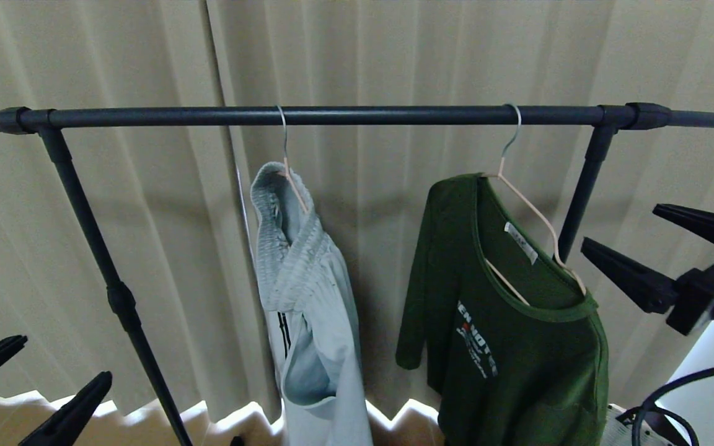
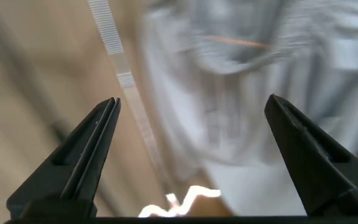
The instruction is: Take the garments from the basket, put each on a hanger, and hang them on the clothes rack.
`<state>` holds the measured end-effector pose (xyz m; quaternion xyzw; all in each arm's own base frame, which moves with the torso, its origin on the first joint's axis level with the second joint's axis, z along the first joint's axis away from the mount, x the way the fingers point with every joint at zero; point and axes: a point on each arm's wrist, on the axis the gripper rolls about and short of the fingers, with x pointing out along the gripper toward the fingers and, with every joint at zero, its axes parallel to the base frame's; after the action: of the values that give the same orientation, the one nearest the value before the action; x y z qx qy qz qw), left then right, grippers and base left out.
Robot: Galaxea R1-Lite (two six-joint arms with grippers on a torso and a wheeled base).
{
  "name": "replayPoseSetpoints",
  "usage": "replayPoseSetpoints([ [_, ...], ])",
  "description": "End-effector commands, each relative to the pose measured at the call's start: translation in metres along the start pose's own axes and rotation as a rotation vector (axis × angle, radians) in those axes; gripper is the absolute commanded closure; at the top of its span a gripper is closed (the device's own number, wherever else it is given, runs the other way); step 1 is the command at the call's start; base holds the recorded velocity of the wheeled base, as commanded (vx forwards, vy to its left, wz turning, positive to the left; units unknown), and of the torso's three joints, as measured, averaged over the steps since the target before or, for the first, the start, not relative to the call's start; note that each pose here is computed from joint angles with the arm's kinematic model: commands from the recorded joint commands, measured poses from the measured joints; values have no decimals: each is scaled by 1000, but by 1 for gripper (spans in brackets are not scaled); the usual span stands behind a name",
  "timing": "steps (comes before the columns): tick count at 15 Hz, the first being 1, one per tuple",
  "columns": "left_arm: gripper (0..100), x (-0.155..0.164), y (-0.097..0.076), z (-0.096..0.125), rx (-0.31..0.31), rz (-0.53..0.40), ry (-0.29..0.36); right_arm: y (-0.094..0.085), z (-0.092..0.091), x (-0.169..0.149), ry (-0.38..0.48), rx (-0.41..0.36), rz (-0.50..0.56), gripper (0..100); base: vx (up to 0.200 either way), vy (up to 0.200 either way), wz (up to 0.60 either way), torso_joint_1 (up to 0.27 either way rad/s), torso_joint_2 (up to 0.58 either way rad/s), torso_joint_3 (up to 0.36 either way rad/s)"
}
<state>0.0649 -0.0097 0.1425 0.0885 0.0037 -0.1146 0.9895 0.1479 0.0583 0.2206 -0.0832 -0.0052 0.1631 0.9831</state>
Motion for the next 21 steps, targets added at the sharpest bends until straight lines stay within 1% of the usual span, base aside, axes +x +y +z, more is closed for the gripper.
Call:
replayPoseSetpoints([
  [1, 0, -29, -2, -8, 2, 98, -31, -1, -10, -39, -46, 2, -12, 0, 0, 0, 0, 0, 0, 0],
  [3, 0, -47, -8, -20, -2, 94, -8, 1, -31, -66, -16, 2, -14, 0, 0, 0, 0, 0, 0, 0],
  [4, 0, -54, -10, -25, -4, 91, 0, 1, -35, -71, -8, 2, -16, 0, 0, 0, 0, 0, 0, 0],
  [5, 0, -58, -12, -30, -6, 89, 15, 0, -47, -89, 17, 14, -41, 0, 0, 0, 0, 0, 0, 0],
  [6, 0, -62, -14, -35, -6, 90, 14, -1, -52, -102, 16, 54, -57, 0, 0, 0, 0, 0, 0, 0],
  [7, 0, -66, -15, -38, -3, 92, -3, 0, -55, -112, 15, 89, -62, 0, 0, 0, 0, 0, 0, 0],
  [8, 0, -69, -17, -45, -1, 92, -4, 1, -60, -124, 22, 128, -63, 0, 0, 0, 0, 0, 0, 0],
  [10, 0, -77, -19, -47, 12, 101, -61, 2, -73, -142, 52, 160, -118, 0, 0, 0, 0, 0, 0, 0],
  [11, 0, -79, -20, -49, 12, 95, -74, 4, -80, -150, 67, 161, -150, 0, 0, 0, 0, 0, 0, 0],
  [14, 0, -82, -22, -53, 12, 89, -80, 8, -96, -163, 96, 165, -200, 0, 0, 0, 0, 0, 0, 0],
  [17, 0, -86, -23, -54, 21, 107, -121, 14, -115, -171, 135, 166, -316, 0, 0, 0, 0, 0, 0, 0],
  [19, 0, -86, -23, -54, 18, 108, -121, 19, -130, -175, 149, 162, -356, 0, 0, 0, 0, 0, 0, 0],
  [20, 0, -86, -23, -54, 18, 108, -121, 19, -130, -175, 149, 162, -356, 0, 0, 0, 0, 0, 0, 0],
  [21, 0, -86, -23, -54, 20, 95, -123, 24, -143, -179, 153, 129, -390, 0, 0, 0, 0, 0, 0, 0],
])
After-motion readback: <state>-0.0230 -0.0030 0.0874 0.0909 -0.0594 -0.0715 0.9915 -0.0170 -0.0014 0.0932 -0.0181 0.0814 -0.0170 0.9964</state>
